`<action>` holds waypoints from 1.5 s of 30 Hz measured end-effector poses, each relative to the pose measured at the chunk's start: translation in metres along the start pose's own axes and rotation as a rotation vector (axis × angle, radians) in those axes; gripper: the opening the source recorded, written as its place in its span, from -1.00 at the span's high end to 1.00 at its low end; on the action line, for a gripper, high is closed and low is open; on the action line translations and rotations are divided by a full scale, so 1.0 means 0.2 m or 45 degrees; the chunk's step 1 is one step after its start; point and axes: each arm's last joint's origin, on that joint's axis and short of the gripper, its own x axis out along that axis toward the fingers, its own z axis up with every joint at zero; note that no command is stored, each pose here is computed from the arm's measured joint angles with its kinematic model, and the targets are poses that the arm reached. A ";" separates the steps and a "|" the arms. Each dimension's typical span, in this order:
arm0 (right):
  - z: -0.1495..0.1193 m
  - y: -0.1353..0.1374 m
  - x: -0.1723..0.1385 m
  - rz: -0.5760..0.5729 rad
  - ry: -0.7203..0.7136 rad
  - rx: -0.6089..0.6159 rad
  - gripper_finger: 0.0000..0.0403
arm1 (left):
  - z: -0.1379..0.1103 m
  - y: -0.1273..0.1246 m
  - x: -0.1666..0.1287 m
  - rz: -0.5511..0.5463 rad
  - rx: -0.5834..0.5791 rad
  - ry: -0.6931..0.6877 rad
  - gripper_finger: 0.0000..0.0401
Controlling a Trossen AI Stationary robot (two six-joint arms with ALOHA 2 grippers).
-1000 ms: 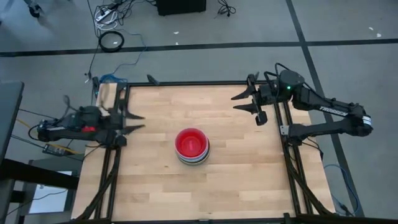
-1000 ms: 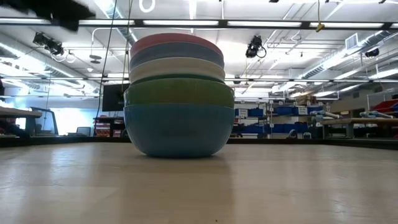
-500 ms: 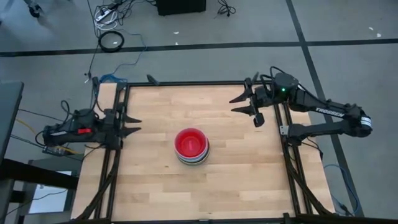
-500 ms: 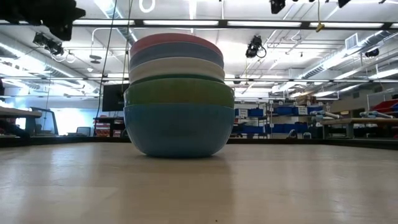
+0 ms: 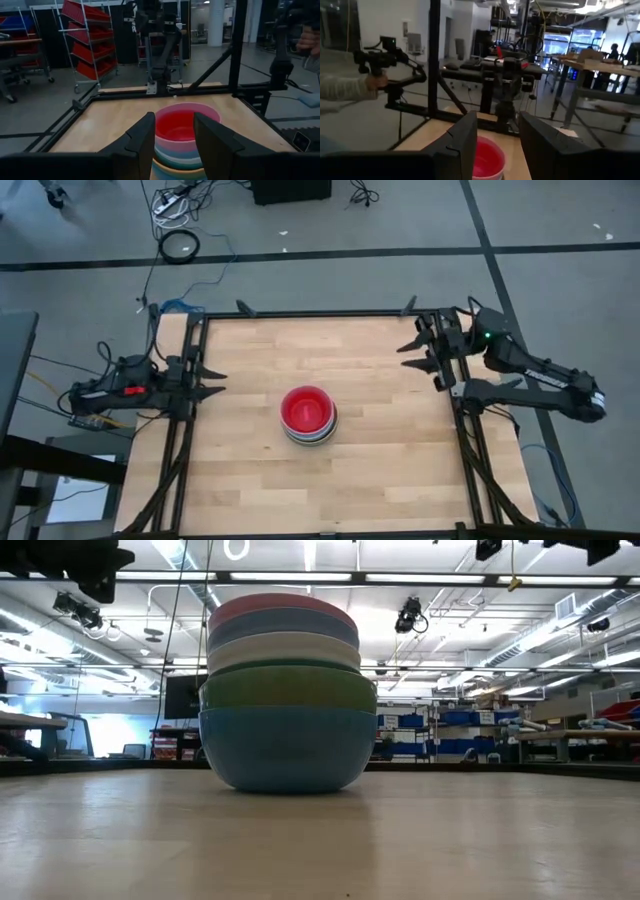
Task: Nest bowls inside each other
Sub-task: Return to Home Position
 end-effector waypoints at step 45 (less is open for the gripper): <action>-0.20 0.24 -0.12 0.050 -0.106 0.177 0.35 | -0.01 0.00 0.00 0.021 -0.023 0.017 0.29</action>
